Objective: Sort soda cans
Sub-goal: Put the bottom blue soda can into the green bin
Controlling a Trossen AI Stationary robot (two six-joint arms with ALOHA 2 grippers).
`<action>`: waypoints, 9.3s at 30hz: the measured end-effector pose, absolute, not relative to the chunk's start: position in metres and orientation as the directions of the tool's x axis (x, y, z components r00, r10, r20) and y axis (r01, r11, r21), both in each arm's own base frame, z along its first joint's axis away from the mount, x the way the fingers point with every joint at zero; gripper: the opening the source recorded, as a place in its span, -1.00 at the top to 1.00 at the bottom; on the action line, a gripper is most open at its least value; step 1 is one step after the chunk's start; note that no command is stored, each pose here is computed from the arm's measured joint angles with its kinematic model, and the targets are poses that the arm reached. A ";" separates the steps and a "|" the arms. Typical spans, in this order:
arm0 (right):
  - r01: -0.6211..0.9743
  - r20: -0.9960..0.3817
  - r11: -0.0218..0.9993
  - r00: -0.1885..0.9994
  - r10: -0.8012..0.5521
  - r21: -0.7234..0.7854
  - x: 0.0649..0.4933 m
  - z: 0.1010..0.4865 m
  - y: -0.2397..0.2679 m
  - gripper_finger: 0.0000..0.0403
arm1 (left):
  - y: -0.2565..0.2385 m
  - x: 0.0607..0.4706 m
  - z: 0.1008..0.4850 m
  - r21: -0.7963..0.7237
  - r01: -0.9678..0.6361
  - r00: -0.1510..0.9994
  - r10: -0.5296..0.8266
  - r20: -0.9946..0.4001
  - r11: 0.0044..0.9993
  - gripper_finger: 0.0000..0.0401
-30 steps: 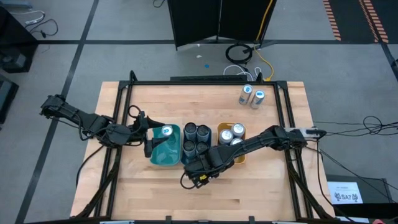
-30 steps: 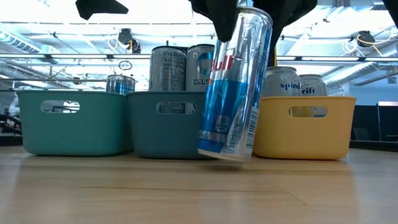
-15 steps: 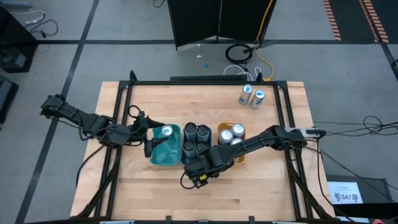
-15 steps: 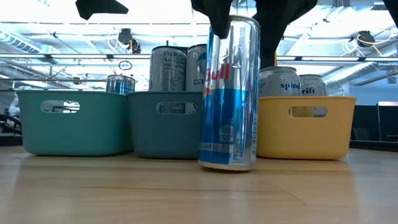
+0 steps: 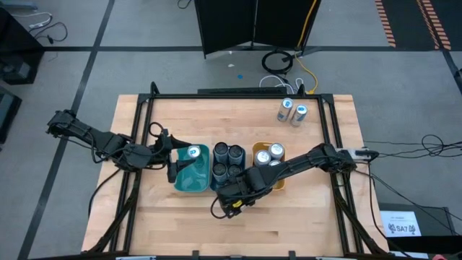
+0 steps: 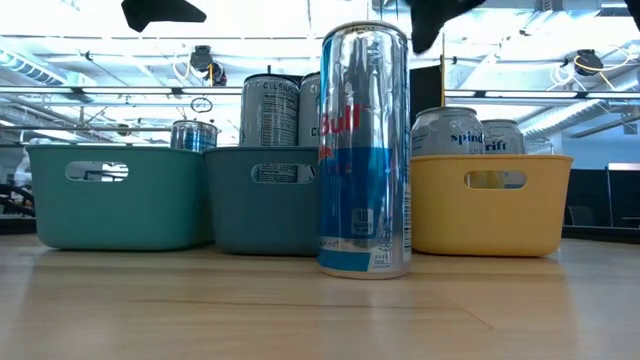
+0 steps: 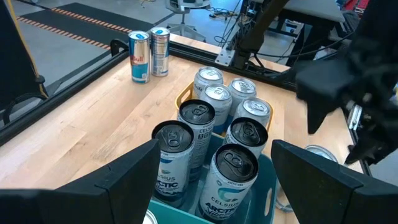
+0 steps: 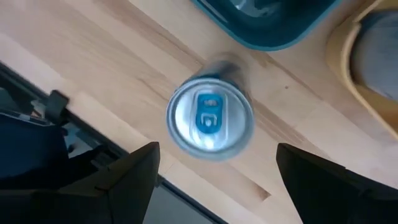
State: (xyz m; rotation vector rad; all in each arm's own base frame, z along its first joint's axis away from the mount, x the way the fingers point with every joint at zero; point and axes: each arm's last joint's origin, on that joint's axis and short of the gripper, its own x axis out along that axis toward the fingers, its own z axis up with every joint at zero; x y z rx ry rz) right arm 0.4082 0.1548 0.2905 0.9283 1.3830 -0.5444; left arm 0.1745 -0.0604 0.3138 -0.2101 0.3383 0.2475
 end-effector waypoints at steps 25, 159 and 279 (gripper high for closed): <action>0.646 -0.791 0.761 0.500 -0.354 0.068 0.260 0.332 0.230 -0.56 | -0.099 0.243 0.342 0.003 -0.174 0.812 0.146 -0.565 0.985 -0.57; 0.255 -0.639 0.903 0.768 0.028 0.345 0.139 0.245 0.179 -0.56 | -0.170 0.425 0.260 -0.084 -0.314 0.511 0.094 -0.854 0.946 -0.94; 0.439 -0.578 0.772 0.808 -0.115 0.461 0.170 0.250 0.157 -0.56 | -0.040 0.200 0.239 -0.066 -0.751 0.346 0.307 -0.887 0.657 -0.34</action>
